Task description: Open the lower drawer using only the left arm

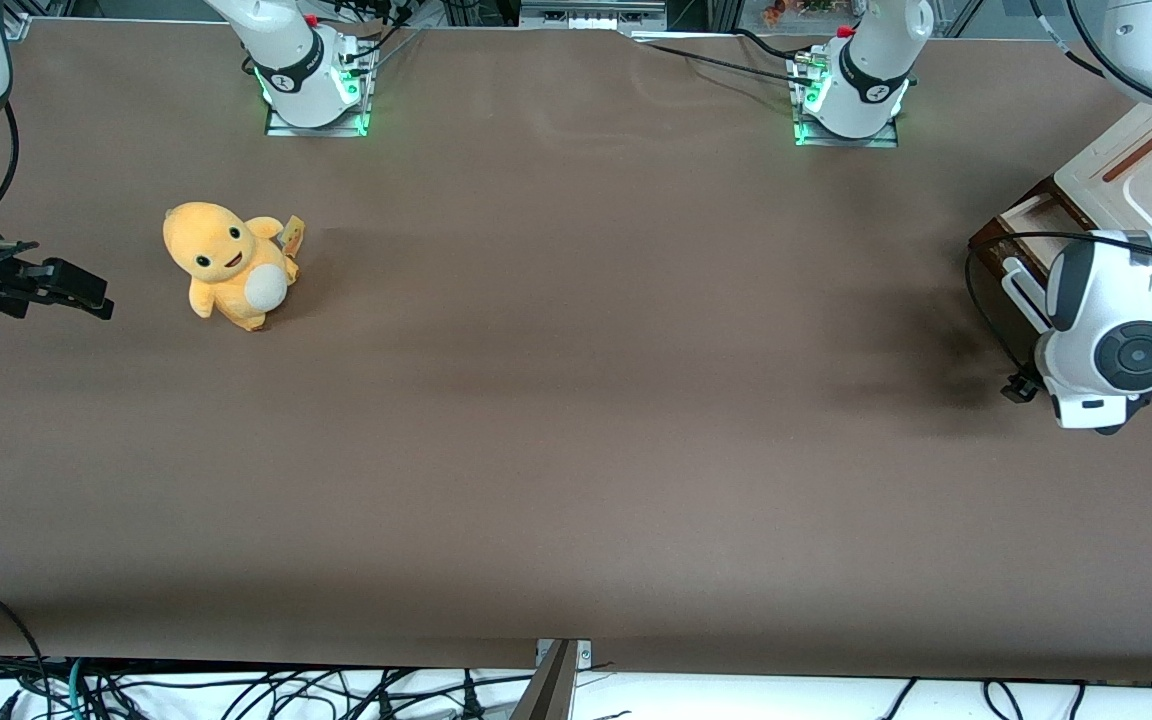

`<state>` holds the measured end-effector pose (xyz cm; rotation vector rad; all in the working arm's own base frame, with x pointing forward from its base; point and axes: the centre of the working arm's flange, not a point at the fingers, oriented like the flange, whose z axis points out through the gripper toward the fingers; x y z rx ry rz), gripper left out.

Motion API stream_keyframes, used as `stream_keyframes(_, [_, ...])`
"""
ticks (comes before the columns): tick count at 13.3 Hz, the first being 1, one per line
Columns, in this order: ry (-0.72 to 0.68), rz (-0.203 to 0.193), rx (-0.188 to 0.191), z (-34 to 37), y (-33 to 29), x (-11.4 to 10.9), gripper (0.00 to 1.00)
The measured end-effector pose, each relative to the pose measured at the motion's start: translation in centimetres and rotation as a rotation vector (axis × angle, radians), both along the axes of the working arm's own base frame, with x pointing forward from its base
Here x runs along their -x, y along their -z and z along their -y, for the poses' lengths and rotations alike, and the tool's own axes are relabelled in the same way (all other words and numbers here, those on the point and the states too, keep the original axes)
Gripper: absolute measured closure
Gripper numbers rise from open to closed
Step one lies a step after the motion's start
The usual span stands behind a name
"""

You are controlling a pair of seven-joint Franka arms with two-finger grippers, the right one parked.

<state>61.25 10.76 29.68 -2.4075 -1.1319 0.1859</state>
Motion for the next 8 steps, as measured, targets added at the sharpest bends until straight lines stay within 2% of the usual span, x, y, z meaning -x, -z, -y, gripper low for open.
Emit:
stream_keyframes(3, [0.013,0.002,0.001,0.0,-3.9,-1.6,0.0])
stream_keyframes(8, [0.124,0.059,0.09,8.6,-7.2,-3.7,0.0])
